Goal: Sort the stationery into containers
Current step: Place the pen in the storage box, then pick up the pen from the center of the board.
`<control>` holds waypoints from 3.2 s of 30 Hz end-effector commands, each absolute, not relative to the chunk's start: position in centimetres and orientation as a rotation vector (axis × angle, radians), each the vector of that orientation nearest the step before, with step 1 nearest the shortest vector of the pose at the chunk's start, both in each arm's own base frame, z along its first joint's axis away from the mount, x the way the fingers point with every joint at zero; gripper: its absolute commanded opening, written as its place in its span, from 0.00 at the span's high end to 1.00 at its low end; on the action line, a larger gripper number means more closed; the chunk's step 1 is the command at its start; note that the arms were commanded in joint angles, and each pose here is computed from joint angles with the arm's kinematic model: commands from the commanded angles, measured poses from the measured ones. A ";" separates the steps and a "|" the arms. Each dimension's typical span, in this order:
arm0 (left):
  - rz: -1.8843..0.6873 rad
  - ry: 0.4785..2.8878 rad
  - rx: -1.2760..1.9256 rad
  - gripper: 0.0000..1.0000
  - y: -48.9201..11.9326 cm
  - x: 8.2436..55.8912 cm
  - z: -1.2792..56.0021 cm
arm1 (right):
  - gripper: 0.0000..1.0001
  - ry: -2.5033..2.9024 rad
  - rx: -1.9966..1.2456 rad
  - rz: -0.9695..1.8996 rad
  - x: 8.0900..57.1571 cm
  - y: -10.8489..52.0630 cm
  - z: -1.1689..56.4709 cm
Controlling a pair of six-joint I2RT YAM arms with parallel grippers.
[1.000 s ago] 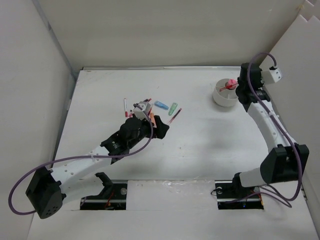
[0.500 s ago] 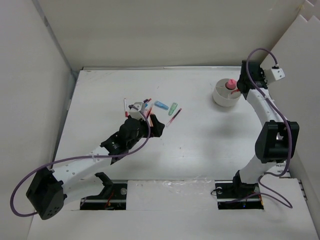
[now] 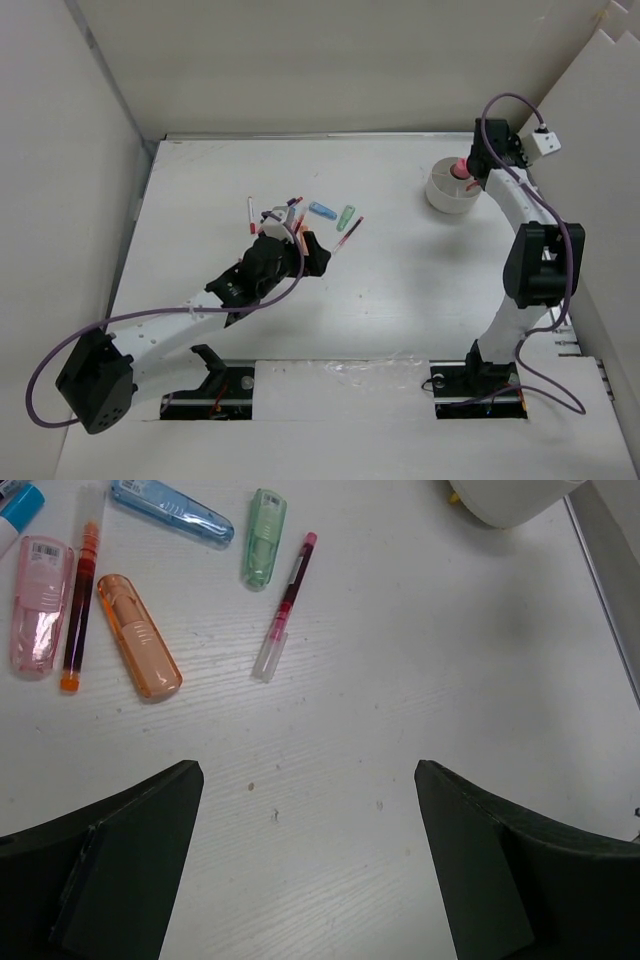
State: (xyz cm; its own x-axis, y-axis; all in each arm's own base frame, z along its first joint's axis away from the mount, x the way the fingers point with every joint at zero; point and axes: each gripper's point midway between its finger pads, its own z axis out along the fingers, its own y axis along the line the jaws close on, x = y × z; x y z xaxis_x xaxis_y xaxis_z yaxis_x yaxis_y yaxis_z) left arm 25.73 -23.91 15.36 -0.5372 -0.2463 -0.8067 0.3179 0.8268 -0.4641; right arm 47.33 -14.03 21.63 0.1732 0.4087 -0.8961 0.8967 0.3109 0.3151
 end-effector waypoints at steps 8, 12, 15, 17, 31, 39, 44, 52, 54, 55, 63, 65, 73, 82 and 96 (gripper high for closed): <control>-0.631 1.986 0.013 0.15 -23.0 27.1 16.3 | 0.70 1.391 1.273 -0.490 49.0 -12.1 23.3; -0.535 2.035 -0.008 0.15 -22.1 27.6 15.2 | 0.54 1.422 1.261 -0.468 49.2 -11.4 22.7; -0.507 2.074 0.002 0.19 -22.1 27.6 13.8 | 0.48 1.409 1.264 -0.407 48.8 -11.0 24.2; -0.478 2.100 -0.010 0.23 -22.0 27.7 13.2 | 0.47 1.408 1.262 -0.378 48.6 -10.8 24.9; -0.377 2.216 0.024 0.58 -24.5 31.2 9.4 | 1.00 1.600 1.055 0.188 41.8 2.9 25.7; -0.406 2.197 0.233 0.57 -29.2 33.6 9.5 | 0.95 1.745 0.964 0.295 40.0 6.0 23.0; -0.333 2.238 0.286 0.55 -31.3 35.6 7.7 | 0.63 1.817 0.912 0.336 39.5 7.4 21.4; -0.260 2.299 0.330 0.51 -32.1 36.7 4.5 | 0.47 1.848 0.871 0.392 38.3 7.9 20.9; -0.250 2.312 0.335 0.51 -32.0 36.6 3.8 | 0.47 1.857 0.868 0.411 38.1 8.0 20.8; -0.241 2.323 0.340 0.51 -31.9 36.6 3.2 | 0.47 1.838 0.865 0.424 38.1 8.0 21.4; -0.253 2.373 0.374 0.91 -31.5 35.2 1.2 | 0.47 1.838 0.869 0.427 38.0 7.8 21.3; -0.274 2.362 0.374 1.00 -31.4 34.9 1.5 | 0.47 1.830 0.867 0.432 38.1 7.8 21.7; -0.480 2.308 0.399 1.00 -32.1 31.7 4.8 | 0.37 1.826 0.864 0.451 37.2 7.6 22.6; -0.781 2.106 0.441 1.00 -33.7 29.2 13.9 | 0.26 1.889 0.747 0.600 35.7 10.6 23.7; -1.096 1.887 0.471 1.00 -35.3 26.1 22.1 | 0.09 1.952 0.405 0.926 31.6 18.3 26.9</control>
